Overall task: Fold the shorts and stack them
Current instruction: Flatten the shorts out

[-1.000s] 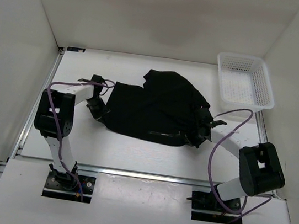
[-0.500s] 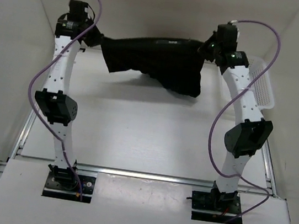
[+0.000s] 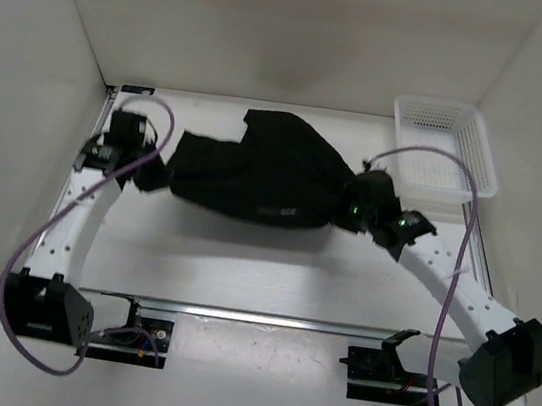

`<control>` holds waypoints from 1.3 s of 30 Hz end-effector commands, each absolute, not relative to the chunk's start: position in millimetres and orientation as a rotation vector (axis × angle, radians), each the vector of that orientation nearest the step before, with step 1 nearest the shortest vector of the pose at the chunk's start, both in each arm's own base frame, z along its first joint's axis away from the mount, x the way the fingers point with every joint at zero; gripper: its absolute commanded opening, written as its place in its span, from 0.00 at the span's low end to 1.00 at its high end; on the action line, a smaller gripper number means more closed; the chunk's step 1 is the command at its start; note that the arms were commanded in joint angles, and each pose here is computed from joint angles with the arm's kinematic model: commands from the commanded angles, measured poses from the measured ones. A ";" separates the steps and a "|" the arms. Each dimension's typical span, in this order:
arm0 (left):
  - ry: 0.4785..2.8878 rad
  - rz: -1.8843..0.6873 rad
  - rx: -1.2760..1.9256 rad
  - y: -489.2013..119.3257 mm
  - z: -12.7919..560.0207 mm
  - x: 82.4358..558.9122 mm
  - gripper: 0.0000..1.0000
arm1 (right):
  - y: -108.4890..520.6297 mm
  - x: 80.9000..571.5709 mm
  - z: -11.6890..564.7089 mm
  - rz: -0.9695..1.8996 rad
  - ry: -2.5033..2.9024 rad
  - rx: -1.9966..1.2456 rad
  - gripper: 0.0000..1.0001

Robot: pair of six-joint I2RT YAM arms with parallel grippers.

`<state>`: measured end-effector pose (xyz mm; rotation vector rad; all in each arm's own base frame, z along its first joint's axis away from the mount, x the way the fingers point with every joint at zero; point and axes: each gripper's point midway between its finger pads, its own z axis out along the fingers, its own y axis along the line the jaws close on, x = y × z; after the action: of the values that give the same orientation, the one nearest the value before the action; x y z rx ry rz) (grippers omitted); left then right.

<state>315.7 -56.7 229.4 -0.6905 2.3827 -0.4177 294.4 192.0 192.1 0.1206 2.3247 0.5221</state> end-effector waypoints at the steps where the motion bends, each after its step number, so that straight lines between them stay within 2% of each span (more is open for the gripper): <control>1: 2.489 -0.351 -0.772 -48.7 166.0 257.1 0.38 | 187.1 249.3 143.3 0.473 2.420 0.091 0.31; 3: 2.497 -0.360 -0.828 -41.7 154.1 245.8 0.66 | 188.0 225.6 138.2 0.462 2.445 0.073 0.58; 4: 2.484 -0.360 -0.835 -39.5 157.2 247.9 0.85 | 184.8 221.9 137.5 0.442 2.452 0.080 0.74; 5: 2.475 -0.361 -0.817 -39.1 164.6 249.8 0.92 | 181.5 222.0 142.7 0.430 2.445 0.100 0.78; 6: 2.421 -0.375 -0.778 -38.5 186.8 260.2 0.93 | 171.9 222.8 144.2 0.366 2.445 0.117 0.78; 8: 2.419 -0.358 -0.746 -39.9 196.9 276.1 0.90 | 156.9 236.6 163.5 0.315 2.400 0.192 0.73; 9: 2.378 -0.349 -0.719 -37.1 215.5 289.4 0.88 | 153.4 243.7 168.5 0.305 2.389 0.204 0.67; 11: 2.417 -0.324 -0.691 -42.1 214.1 307.2 0.83 | 143.8 261.6 182.2 0.304 2.362 0.267 0.59; 12: 2.398 -0.328 -0.639 -48.9 228.3 320.5 0.74 | 140.9 269.3 178.4 0.284 2.380 0.276 0.53; 13: 2.445 -0.320 -0.635 -54.4 217.0 334.0 0.69 | 130.6 280.7 179.2 0.273 2.383 0.326 0.41; 15: 2.438 -0.329 -0.546 -72.0 230.1 358.0 0.59 | 127.5 304.2 182.3 0.304 2.412 0.354 0.31; 16: 2.489 -0.307 -0.540 -78.9 212.9 373.8 0.58 | 126.9 312.7 181.9 0.309 2.425 0.353 0.29; 17: 2.506 -0.306 -0.504 -87.1 209.6 383.7 0.58 | 127.7 327.2 194.2 0.327 2.404 0.351 0.29; 18: 2.476 -0.320 -0.463 -100.7 222.2 400.4 0.56 | 120.3 339.2 176.4 0.288 2.467 0.362 0.29; 19: 2.551 -0.280 -0.450 -106.9 196.4 411.5 0.56 | 123.7 346.1 174.1 0.318 2.493 0.368 0.29; 20: 2.568 -0.279 -0.435 -114.8 191.1 420.6 0.56 | 125.9 362.1 185.3 0.336 2.470 0.353 0.32; 21: 2.588 -0.278 -0.396 -126.4 185.6 427.2 0.56 | 127.4 374.2 168.2 0.323 2.520 0.341 0.35; 24: 2.628 -0.252 -0.368 -145.9 166.1 458.8 0.63 | 131.1 402.9 154.6 0.295 2.574 0.312 0.55; 25: 2.615 -0.258 -0.366 -151.3 160.4 478.2 0.65 | 130.6 409.2 150.0 0.272 2.585 0.305 0.67; 26: 2.619 -0.256 -0.366 -152.9 156.9 484.0 0.69 | 132.3 422.9 142.5 0.251 2.599 0.298 0.69; 31: 2.572 -0.363 -0.323 -181.6 149.9 527.1 0.81 | 127.1 455.7 103.4 0.117 2.656 0.285 0.76; 32: 2.601 -0.363 -0.324 -184.8 129.8 532.3 0.81 | 127.0 464.4 105.1 0.103 2.646 0.289 0.78; 37: 2.601 -0.451 -0.313 -201.6 104.3 549.8 0.81 | 128.7 480.8 64.5 0.052 2.707 0.280 0.78; 39: 2.608 -0.484 -0.317 -207.1 93.8 552.8 0.79 | 129.2 483.9 51.5 0.040 2.727 0.268 0.72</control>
<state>543.3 -194.0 79.1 -0.3372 2.6556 -0.3794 481.5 132.9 56.0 0.3070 2.7049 0.0855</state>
